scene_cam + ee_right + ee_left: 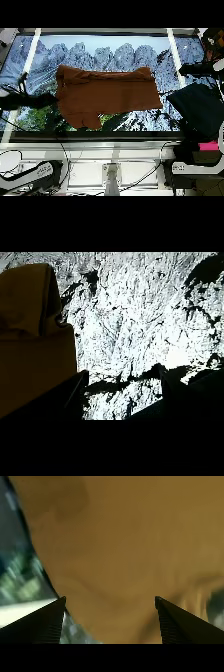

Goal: Fold the clothes and pants, and hang the long-sleeved shirts on hangers.

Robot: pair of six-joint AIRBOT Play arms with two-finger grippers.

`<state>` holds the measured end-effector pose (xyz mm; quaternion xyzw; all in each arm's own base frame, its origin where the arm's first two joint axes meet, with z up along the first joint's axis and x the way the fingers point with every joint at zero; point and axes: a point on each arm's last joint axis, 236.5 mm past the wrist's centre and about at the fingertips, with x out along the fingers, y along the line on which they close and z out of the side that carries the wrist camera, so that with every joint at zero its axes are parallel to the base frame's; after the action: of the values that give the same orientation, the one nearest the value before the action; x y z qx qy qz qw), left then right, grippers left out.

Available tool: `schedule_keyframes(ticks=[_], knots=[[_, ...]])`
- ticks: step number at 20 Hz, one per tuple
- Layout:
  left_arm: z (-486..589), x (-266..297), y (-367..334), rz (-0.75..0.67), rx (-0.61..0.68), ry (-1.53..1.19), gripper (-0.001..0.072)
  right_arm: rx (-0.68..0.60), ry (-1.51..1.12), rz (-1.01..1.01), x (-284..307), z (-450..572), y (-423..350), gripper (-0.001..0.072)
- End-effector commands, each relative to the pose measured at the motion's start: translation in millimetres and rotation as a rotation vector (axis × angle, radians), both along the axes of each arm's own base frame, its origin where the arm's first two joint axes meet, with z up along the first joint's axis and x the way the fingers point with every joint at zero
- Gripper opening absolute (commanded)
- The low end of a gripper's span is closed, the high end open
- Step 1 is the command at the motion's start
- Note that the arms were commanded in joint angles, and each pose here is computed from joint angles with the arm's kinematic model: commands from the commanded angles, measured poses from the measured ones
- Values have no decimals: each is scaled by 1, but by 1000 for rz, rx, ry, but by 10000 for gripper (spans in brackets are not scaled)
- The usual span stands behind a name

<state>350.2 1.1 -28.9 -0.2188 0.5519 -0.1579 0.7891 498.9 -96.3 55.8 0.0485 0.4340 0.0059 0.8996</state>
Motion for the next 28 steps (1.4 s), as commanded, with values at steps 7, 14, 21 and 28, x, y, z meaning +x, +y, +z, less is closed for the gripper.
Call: schedule_keyframes(ticks=[7, 14, 21, 28], knots=[[-59, -61, -27, -91, -34, 100, 596, 30, 54, 10, -12, -7, 4, 482], [-68, -43, -11, -38, 41, 49, 595, 32, 65, 14, -14, -8, 5, 482], [-81, -42, -30, -83, 35, 71, 459, 34, 69, 15, -14, -9, 5, 479], [-62, -11, -39, -46, -25, -66, 18, 51, 127, 36, -26, -16, 12, 472]])
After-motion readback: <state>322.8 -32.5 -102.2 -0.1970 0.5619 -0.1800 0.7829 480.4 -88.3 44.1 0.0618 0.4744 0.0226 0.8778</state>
